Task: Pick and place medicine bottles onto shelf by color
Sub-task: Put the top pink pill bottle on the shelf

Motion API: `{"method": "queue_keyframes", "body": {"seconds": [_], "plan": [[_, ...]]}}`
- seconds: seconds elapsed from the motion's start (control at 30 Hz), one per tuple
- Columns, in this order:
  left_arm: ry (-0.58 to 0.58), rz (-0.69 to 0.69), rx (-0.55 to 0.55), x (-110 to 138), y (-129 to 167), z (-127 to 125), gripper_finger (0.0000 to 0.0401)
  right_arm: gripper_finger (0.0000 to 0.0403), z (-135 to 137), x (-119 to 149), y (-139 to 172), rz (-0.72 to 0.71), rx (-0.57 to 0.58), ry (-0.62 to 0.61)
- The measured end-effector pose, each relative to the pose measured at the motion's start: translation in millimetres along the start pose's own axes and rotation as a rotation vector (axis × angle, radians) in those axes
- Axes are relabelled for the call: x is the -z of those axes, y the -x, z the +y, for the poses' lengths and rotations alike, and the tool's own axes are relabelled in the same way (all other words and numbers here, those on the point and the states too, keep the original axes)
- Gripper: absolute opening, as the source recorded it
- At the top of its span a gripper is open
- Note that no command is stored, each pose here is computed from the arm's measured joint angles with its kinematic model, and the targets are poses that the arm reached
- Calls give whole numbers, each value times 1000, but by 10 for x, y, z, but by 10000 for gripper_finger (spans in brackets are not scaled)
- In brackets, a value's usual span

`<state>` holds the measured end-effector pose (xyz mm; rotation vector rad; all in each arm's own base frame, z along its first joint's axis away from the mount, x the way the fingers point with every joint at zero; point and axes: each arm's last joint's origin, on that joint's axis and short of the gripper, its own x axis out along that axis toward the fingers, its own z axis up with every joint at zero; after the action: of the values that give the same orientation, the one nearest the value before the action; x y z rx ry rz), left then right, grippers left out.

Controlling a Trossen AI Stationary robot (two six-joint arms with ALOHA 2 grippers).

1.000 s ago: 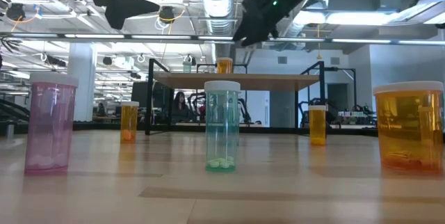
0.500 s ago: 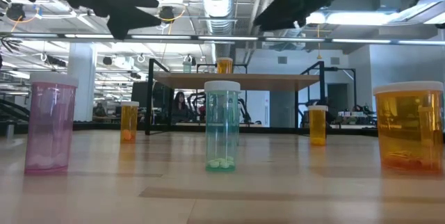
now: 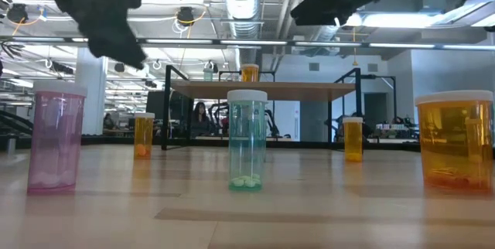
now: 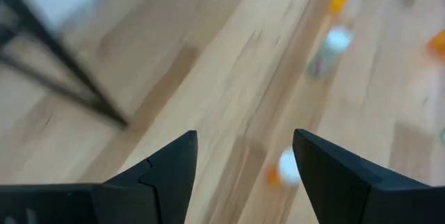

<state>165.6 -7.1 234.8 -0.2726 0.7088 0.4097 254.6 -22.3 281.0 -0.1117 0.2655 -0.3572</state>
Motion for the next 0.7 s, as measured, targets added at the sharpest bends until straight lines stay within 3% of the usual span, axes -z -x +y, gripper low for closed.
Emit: {"method": "queue_keyframes", "body": {"seconds": [0.2,0.3,0.5,0.7], "plan": [[-27,135,-76,166,125,44,224,295,6,17,-15,12,-1,-5],[-26,95,-102,223,234,44,224,295,7,28,-15,23,-2,-12],[-9,-34,-48,393,373,39,224,295,8,36,-15,31,-2,-16],[30,-21,-30,664,300,77,224,295,8,36,-15,31,-2,-17]]}}
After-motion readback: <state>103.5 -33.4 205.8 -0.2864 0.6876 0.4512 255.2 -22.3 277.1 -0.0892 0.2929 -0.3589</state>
